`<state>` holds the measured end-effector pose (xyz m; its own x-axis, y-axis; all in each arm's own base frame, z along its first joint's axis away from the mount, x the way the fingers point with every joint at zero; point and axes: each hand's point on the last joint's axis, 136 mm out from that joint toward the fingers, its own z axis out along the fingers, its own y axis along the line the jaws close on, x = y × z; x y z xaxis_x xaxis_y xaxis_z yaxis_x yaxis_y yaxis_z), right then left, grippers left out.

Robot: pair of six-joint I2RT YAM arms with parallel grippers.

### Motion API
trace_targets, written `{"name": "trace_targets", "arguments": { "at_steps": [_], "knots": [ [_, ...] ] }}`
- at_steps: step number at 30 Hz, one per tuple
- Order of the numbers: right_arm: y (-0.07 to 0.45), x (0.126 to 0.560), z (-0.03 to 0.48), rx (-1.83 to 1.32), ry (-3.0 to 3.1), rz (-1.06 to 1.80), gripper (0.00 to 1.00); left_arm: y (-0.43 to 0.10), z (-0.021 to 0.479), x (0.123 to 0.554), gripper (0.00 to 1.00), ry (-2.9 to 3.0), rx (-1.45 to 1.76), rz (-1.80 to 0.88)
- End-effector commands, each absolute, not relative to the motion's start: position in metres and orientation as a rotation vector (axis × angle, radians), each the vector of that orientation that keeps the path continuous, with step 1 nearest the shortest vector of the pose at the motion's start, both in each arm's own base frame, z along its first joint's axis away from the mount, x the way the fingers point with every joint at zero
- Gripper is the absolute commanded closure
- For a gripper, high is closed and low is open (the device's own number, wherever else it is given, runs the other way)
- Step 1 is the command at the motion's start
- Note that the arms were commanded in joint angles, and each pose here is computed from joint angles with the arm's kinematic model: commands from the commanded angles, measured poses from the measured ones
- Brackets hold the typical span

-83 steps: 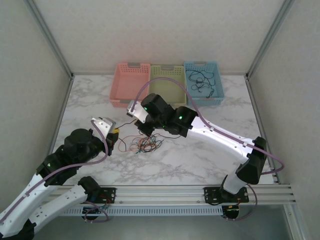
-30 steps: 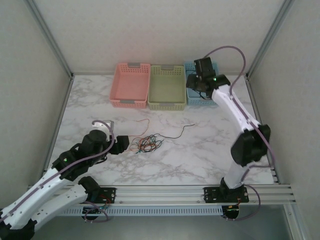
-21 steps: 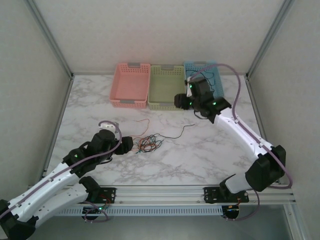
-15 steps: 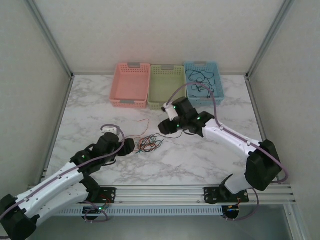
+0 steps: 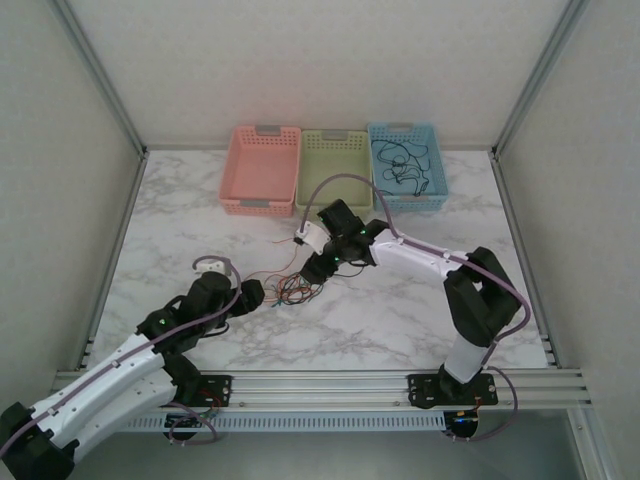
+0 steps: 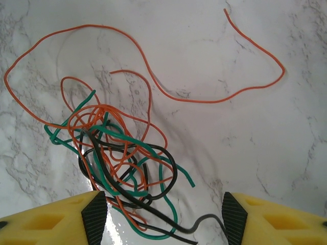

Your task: Untangle the cables

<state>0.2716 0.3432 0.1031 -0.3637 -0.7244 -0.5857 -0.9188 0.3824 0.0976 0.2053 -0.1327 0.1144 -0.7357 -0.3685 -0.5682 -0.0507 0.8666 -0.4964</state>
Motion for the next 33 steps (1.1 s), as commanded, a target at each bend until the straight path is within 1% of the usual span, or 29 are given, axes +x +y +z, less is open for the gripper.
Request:
{"name": "trace_targets", "arguments": {
  "at_steps": [1, 10, 12, 13, 14, 15, 16, 21, 27, 33],
  "knots": [
    [0.347, 0.265, 0.098, -1.522, 2.173, 0.570, 0.37, -0.128, 0.107, 0.201, 0.25, 2.360, -0.340, -0.603],
    [0.343, 0.276, 0.079, -1.534, 2.193, 0.464, 0.47, -0.130, 0.102, 0.201, 0.24, 2.378, -0.340, -0.614],
    [0.342, 0.277, 0.078, -1.544, 2.201, 0.452, 0.61, -0.132, 0.101, 0.202, 0.24, 2.379, -0.341, -0.620],
    [0.341, 0.277, 0.078, -1.546, 2.199, 0.446, 0.71, -0.132, 0.100, 0.202, 0.24, 2.384, -0.341, -0.619],
    [0.341, 0.278, 0.082, -1.541, 2.189, 0.440, 0.85, -0.133, 0.099, 0.203, 0.24, 2.387, -0.339, -0.618],
    [0.340, 0.280, 0.086, -1.525, 2.181, 0.433, 0.95, -0.133, 0.099, 0.203, 0.24, 2.389, -0.339, -0.618],
    [0.338, 0.282, 0.091, -1.501, 2.169, 0.428, 1.00, -0.134, 0.099, 0.204, 0.24, 2.390, -0.338, -0.619],
    [0.329, 0.281, 0.124, -1.354, 2.113, 0.463, 1.00, -0.136, 0.098, 0.205, 0.24, 2.391, -0.332, -0.628],
    [0.310, 0.270, 0.150, -1.194, 2.088, 0.529, 1.00, -0.141, 0.097, 0.206, 0.24, 2.399, -0.306, -0.648],
    [0.296, 0.267, 0.181, -1.015, 2.072, 0.657, 1.00, -0.150, 0.097, 0.207, 0.25, 2.418, -0.261, -0.673]
  ]
}}
